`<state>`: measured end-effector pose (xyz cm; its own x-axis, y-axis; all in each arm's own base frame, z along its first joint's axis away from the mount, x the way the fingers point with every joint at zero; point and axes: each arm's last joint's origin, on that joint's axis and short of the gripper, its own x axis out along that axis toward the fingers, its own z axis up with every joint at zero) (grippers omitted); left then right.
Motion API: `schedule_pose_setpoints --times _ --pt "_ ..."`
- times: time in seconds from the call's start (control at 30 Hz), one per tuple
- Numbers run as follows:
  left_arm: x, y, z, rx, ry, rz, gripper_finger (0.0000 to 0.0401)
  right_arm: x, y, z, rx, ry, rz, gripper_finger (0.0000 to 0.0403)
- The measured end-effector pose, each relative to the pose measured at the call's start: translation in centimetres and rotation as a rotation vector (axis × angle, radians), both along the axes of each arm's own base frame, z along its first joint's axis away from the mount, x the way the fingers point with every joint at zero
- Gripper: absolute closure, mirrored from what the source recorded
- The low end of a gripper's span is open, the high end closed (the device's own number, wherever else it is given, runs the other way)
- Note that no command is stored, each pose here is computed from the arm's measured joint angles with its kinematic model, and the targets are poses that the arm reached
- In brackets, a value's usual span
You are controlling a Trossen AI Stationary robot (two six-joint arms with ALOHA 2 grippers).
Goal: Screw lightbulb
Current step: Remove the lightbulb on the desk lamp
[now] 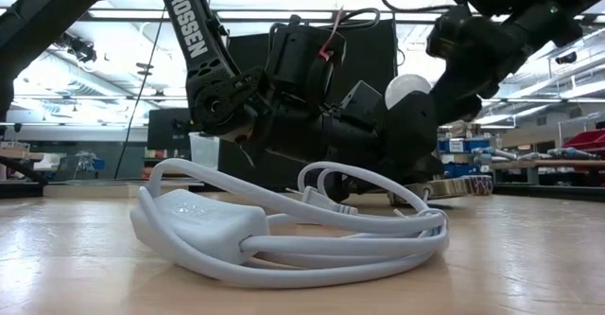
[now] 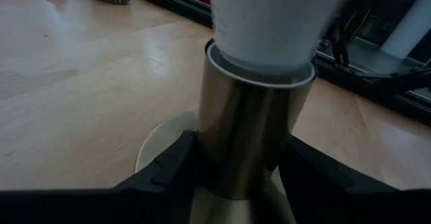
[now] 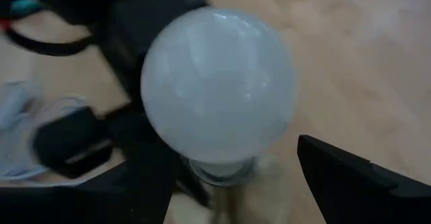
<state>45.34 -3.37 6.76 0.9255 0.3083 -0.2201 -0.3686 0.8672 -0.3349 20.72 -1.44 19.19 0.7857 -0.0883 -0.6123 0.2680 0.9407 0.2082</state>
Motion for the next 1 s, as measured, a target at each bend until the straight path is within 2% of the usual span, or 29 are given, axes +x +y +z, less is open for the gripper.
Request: schedule_pose_setpoints --times 0.23,0.37,0.47,0.6,0.77,0.87,1.0 --pt "0.0 0.0 0.1 -0.022 -0.018 0.018 0.0213 -1.9 -1.2 1.0 -0.049 0.019 -0.114 0.0095" --pt "0.0 -0.1 0.0 0.000 0.000 0.005 0.0213 -3.9 -1.5 1.1 -0.144 0.121 -0.238 0.0095" --pt "0.0 -0.1 0.0 0.002 0.001 0.003 0.0213 -4.8 -1.6 1.0 -0.146 0.166 -0.297 0.0095" --pt "0.0 -0.1 0.0 0.004 0.005 0.002 0.0213 -4.0 -1.0 1.1 -0.020 0.112 -0.103 0.0095" --pt "0.0 -0.1 0.0 0.005 0.005 0.002 0.0213 -2.4 -0.7 0.4 0.164 0.110 -0.008 0.0095" --pt "0.0 -0.1 0.0 0.005 0.005 0.002 0.0213 -1.3 -0.6 0.7 0.196 0.149 0.031 0.0094" --pt "0.0 -0.1 -0.1 0.023 0.013 -0.003 0.0213 0.7 -0.5 1.3 0.159 0.218 0.076 0.0086"
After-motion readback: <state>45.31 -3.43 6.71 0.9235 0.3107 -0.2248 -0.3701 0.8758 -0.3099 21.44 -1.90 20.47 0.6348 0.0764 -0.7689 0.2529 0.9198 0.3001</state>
